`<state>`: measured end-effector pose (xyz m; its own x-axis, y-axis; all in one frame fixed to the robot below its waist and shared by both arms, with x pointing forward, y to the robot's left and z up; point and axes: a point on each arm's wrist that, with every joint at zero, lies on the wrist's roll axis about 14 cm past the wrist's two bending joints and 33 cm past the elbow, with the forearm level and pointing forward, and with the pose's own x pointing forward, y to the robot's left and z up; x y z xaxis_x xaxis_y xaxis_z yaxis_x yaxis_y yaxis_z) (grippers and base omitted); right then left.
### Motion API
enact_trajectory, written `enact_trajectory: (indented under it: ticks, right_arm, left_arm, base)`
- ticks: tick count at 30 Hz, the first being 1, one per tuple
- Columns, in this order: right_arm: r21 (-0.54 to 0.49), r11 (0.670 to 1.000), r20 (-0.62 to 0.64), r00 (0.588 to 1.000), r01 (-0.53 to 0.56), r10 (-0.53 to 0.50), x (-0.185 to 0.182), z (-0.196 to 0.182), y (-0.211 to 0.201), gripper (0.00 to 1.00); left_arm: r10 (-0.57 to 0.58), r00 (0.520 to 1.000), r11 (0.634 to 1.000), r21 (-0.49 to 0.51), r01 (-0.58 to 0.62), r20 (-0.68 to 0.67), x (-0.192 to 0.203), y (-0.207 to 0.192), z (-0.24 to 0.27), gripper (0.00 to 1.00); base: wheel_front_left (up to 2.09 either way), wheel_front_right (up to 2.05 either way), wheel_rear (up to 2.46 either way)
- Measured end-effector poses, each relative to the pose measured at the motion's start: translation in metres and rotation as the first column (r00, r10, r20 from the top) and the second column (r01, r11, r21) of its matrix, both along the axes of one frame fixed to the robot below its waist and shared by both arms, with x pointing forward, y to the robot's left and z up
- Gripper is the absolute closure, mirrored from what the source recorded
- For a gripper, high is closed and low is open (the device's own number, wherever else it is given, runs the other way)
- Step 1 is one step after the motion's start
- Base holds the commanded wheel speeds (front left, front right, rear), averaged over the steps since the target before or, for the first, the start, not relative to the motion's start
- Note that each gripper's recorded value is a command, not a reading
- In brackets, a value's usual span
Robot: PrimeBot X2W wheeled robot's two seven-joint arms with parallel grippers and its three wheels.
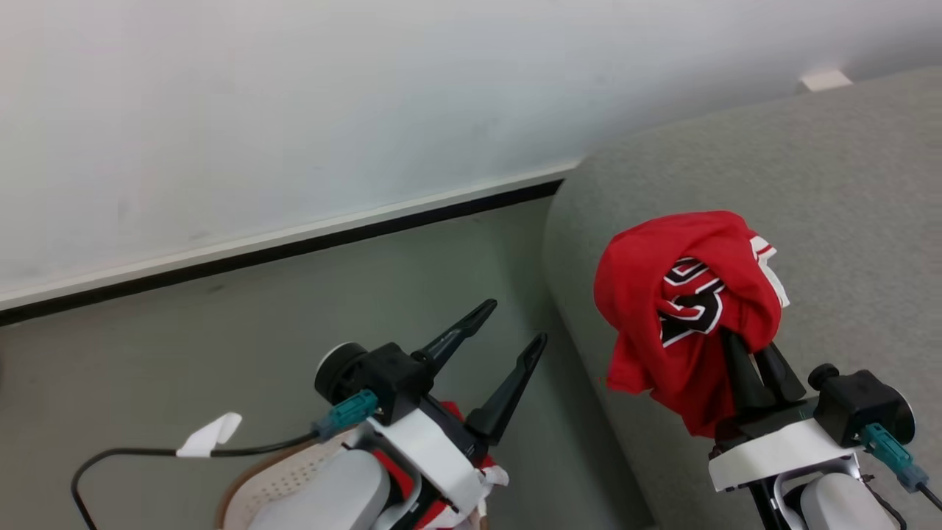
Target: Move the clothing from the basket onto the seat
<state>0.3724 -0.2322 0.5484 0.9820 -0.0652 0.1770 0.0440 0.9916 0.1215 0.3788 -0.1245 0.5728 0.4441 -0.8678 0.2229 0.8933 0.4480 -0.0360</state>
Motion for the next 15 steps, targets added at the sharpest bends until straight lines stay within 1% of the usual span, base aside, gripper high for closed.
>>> enact_trajectory:
  ticks: [7, 15]
  right_arm:
    - [0.008, 0.995, -0.022, 0.995, 0.100, -0.100, -0.025, -0.008, -0.027, 1.00]
    - [0.005, 0.992, -0.034, 0.991, 0.129, -0.129, -0.029, -0.011, -0.034, 1.00]
  left_arm:
    - [-0.093, 0.996, 0.996, 0.005, 0.093, -0.017, -0.011, -0.028, -0.010, 0.00]
    - [-0.127, 0.991, 0.992, 0.015, 0.128, -0.033, -0.012, -0.037, -0.022, 0.00]
  base:
    - [0.00, 0.00, 0.00]
    - [0.00, 0.00, 0.00]
